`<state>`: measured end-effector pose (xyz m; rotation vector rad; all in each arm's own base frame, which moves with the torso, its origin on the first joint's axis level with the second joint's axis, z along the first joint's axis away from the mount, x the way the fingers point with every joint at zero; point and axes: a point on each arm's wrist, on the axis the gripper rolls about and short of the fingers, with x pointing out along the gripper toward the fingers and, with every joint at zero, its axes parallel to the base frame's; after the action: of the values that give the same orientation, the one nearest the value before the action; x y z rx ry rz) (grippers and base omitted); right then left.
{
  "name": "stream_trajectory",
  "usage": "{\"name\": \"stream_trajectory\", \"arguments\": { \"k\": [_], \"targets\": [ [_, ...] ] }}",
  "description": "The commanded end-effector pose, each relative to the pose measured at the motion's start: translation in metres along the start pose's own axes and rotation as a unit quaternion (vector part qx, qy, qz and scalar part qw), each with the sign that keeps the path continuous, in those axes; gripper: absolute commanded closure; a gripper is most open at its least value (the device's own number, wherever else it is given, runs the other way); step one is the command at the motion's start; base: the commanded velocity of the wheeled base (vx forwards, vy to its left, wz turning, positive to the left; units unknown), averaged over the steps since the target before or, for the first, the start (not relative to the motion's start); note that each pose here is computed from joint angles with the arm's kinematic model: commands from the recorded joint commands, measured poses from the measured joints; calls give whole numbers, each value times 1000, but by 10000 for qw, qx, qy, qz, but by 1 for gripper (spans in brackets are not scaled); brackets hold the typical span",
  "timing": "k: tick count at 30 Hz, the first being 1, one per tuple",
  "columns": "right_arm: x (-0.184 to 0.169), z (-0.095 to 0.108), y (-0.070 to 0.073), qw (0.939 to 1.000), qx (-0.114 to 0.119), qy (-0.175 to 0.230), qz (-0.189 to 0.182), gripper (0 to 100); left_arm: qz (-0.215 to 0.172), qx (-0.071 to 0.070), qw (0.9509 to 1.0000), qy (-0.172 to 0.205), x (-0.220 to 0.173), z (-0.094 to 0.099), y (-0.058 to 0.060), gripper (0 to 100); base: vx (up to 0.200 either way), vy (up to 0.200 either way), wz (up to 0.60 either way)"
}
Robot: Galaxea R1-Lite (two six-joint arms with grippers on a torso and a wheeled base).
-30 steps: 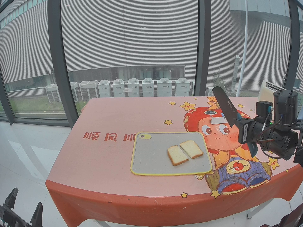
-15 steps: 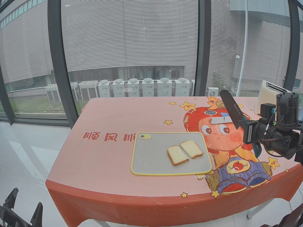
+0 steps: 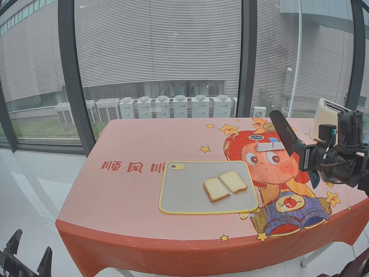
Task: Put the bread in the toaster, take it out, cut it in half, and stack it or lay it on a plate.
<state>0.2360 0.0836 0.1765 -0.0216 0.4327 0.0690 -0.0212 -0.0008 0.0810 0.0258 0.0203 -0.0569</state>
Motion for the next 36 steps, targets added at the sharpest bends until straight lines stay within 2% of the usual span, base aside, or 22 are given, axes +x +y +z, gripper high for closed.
{"name": "stream_trajectory", "arguments": {
  "k": [1,21,36],
  "targets": [
    [11,-3,-1,9999,-9,140,-55,100,-3,-5,9999,102,2,-5,0,0,0,0,0],
    [51,-8,-12,9979,38,501,-408,100,-3,-5,9999,102,2,-5,0,0,0,0,0],
    [61,-14,-17,9965,61,659,-510,100,-3,-5,9999,102,2,-5,0,0,0,0,0]
  ]
}}
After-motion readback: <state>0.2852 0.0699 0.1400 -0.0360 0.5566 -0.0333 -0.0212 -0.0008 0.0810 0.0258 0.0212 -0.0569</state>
